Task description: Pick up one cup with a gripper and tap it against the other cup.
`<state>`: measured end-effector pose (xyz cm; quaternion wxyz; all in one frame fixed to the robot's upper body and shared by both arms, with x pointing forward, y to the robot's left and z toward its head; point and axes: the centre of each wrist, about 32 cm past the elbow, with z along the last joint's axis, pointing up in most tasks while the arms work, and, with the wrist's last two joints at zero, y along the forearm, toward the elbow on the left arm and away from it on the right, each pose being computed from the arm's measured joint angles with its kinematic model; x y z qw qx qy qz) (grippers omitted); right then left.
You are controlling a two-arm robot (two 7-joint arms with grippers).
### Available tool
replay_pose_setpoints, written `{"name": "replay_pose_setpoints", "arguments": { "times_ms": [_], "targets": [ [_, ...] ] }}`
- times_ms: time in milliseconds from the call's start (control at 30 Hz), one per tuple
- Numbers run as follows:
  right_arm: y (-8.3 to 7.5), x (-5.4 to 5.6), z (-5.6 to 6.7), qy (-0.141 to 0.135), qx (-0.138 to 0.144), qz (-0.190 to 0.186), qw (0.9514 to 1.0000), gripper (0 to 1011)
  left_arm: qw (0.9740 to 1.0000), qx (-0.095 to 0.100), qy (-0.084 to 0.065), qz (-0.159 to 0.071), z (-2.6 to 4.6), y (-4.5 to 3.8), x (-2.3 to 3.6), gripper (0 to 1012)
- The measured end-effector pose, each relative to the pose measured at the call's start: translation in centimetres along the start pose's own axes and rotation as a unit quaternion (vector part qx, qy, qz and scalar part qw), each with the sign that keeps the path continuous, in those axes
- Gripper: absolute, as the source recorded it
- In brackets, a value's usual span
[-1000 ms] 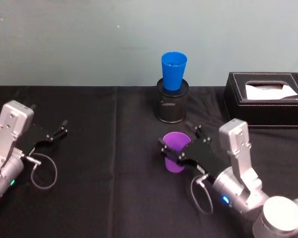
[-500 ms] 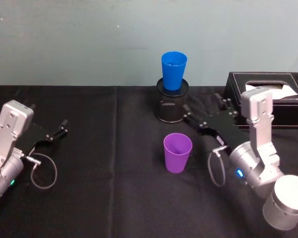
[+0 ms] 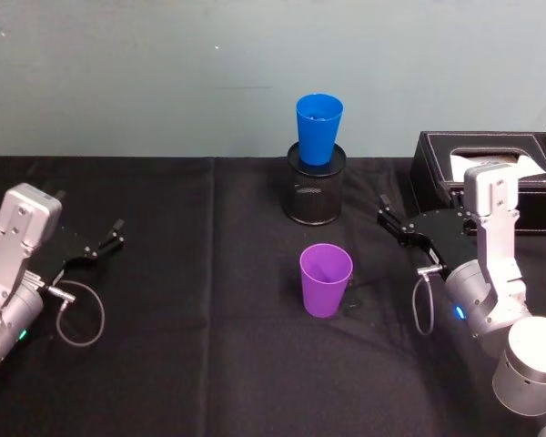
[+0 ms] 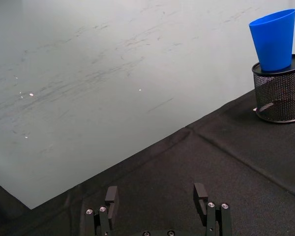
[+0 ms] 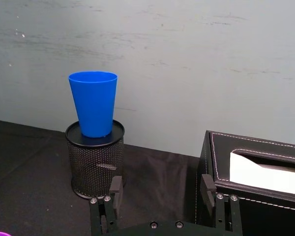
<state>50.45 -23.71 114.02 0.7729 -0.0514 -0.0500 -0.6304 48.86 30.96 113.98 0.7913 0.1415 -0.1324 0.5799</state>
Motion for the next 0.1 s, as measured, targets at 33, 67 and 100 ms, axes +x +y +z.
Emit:
{"name": "replay_pose_setpoints", "arguments": {
  "times_ms": [33, 67, 100],
  "targets": [
    [0.00, 0.00, 0.01, 0.000, 0.000, 0.000, 1.0000, 1003, 1.0000, 0.000, 0.000, 0.000, 0.00, 0.00, 0.00, 1000],
    [-0.01, 0.00, 0.01, 0.000, 0.000, 0.000, 1.0000, 1003, 1.0000, 0.000, 0.000, 0.000, 0.00, 0.00, 0.00, 1000],
    [-0.01, 0.00, 0.01, 0.000, 0.000, 0.000, 1.0000, 1003, 1.0000, 0.000, 0.000, 0.000, 0.00, 0.00, 0.00, 1000]
  ]
}}
